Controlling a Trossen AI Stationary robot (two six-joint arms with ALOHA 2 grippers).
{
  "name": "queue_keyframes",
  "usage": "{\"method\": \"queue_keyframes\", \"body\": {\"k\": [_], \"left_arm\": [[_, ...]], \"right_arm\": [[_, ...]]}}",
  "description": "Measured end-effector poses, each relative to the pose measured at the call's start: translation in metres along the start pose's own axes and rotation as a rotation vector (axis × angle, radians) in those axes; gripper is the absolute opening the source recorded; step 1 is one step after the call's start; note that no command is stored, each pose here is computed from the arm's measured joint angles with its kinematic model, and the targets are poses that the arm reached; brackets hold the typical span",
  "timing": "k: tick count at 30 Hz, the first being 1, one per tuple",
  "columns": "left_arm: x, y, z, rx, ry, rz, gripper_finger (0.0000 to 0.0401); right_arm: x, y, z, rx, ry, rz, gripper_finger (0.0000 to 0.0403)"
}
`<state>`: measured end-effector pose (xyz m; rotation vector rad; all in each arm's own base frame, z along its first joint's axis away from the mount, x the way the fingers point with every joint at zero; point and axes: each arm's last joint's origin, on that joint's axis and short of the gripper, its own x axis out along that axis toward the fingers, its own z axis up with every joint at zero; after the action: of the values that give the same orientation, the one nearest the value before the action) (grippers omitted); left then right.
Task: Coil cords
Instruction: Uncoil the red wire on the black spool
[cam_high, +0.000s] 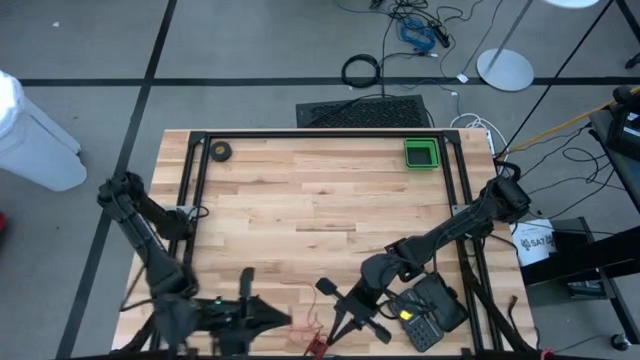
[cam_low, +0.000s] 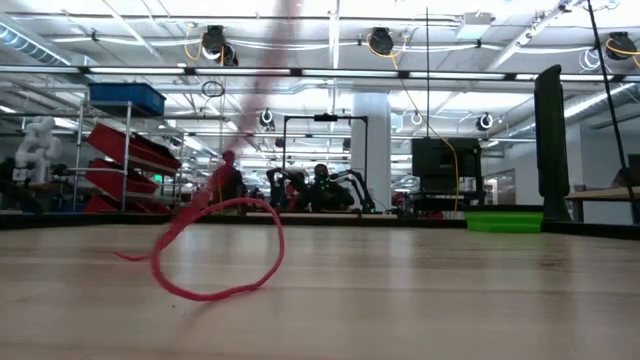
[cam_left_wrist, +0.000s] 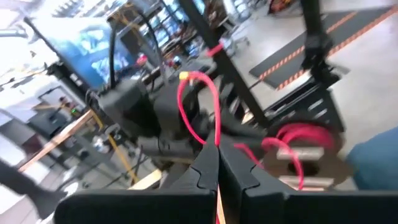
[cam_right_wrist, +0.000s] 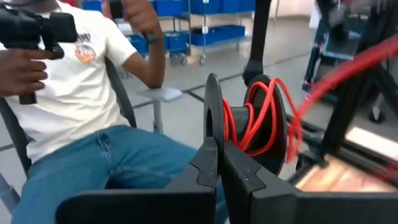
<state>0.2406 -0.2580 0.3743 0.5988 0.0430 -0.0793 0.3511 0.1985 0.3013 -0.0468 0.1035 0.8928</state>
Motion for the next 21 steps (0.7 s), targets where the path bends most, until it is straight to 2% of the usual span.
{"method": "queue_keyframes", "body": {"k": [4, 12, 14, 18, 21], "left_arm": [[0.014, 0.002, -0.013, 0.001, 0.067, 0.011, 0.0002], [0.025, 0.008, -0.038, -0.029, 0.234, 0.004, 0.0002], [0.025, 0.007, -0.043, -0.037, 0.259, -0.037, 0.0002], [0.026, 0.004, -0.048, -0.072, 0.274, -0.155, 0.0002], [0.025, 0.002, -0.05, -0.086, 0.271, -0.257, 0.0002]], "right_arm": [[-0.002, 0.006, 0.008, -0.024, -0.036, 0.029, 0.0], [-0.01, 0.02, 0.034, -0.19, -0.184, 0.035, 0.0], [-0.016, 0.022, 0.044, -0.234, -0.212, 0.017, 0.0], [-0.029, 0.026, 0.06, -0.284, -0.234, -0.132, 0.0], [-0.039, 0.031, 0.069, -0.296, -0.199, -0.304, 0.0]]}}
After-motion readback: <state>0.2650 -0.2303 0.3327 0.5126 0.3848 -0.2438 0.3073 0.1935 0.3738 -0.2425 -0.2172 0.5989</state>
